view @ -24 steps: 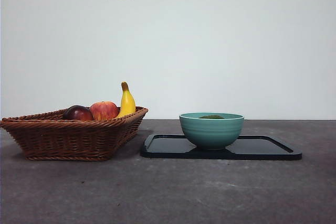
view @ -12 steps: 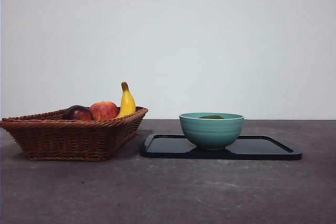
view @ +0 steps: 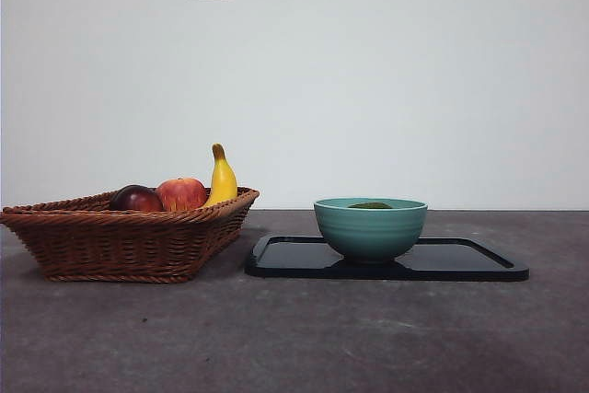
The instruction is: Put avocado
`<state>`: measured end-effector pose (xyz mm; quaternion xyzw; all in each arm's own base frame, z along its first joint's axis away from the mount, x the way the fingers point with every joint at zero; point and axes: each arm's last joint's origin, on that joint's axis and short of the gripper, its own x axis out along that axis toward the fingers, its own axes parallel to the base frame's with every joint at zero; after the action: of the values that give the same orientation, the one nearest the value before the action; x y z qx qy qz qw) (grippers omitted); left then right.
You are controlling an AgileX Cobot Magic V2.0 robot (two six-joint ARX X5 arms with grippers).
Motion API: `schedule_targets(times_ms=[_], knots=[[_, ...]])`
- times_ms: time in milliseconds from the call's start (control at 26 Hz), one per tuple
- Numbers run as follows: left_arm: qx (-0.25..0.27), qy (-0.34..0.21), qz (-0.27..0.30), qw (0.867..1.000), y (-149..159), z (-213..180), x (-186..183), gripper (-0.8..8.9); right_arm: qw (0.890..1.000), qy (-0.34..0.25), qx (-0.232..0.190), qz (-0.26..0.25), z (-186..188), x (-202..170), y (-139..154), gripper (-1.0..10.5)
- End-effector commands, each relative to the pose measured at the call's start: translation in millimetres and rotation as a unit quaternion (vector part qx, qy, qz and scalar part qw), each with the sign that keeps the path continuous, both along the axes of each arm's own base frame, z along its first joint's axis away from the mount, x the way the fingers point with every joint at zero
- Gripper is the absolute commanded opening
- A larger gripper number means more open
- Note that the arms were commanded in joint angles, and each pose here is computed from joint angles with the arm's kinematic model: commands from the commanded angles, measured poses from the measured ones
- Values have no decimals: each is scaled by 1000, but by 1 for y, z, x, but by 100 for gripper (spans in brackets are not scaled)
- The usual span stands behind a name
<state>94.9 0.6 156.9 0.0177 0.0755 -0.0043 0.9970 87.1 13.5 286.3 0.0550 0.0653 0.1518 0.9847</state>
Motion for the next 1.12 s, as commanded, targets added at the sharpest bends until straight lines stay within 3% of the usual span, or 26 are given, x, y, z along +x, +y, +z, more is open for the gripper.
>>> schedule_targets(times_ms=[39,231,462,1117], knots=[[-2,2,3,1000,0,-6,1,7,999,-39,-6,-31,-31,4,-5,8],[-2,2,3,1000,0,-6,1,7,997,-60,-6,-42,-79,7,-7,8],[-2,2,3,1000,0,-6,1,7,997,-45,-1,-56,-114,9,-8,8],[-2,2,3,1000,0,-6,1,7,995,27,-6,-94,-136,9,-10,8]])
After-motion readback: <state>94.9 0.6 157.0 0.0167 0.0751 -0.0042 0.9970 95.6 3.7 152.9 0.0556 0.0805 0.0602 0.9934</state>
